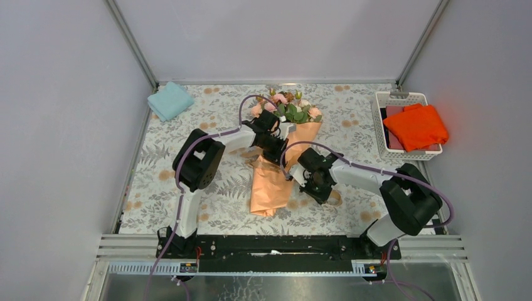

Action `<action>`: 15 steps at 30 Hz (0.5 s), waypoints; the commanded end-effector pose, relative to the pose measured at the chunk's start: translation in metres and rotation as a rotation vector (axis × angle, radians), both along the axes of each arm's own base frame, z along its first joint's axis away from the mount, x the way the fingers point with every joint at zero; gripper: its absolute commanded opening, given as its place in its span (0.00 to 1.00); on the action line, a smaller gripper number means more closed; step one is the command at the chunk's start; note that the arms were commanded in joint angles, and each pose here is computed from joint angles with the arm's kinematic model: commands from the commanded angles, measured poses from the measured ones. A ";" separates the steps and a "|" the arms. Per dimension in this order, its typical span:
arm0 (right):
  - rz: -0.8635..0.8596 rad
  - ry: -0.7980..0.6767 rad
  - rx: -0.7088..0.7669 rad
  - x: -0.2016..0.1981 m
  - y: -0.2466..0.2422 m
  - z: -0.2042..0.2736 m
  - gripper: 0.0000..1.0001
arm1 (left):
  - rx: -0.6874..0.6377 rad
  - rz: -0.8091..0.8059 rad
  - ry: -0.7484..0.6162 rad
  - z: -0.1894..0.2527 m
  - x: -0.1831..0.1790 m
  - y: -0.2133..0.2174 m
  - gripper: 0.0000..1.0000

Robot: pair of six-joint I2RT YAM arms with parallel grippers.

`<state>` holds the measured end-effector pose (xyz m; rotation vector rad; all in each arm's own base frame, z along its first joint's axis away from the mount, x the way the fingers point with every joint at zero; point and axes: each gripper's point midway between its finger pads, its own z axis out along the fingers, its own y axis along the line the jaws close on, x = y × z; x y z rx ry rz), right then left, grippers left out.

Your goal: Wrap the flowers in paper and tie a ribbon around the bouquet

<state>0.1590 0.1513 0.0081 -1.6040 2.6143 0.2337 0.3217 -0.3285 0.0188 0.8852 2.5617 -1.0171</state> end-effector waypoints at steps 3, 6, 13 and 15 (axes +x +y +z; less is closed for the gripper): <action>-0.275 -0.436 0.024 0.092 -0.018 0.062 0.00 | 0.054 0.011 -0.038 -0.004 0.001 0.010 0.00; -0.597 -0.722 0.171 0.144 -0.063 0.138 0.00 | 0.050 0.011 -0.037 -0.003 0.002 0.008 0.00; -0.865 -1.295 0.344 0.154 -0.141 0.299 0.00 | 0.024 -0.001 -0.053 0.006 0.005 0.003 0.00; -0.824 -1.351 0.390 0.149 -0.139 0.329 0.00 | 0.012 -0.010 -0.067 0.012 0.008 0.001 0.00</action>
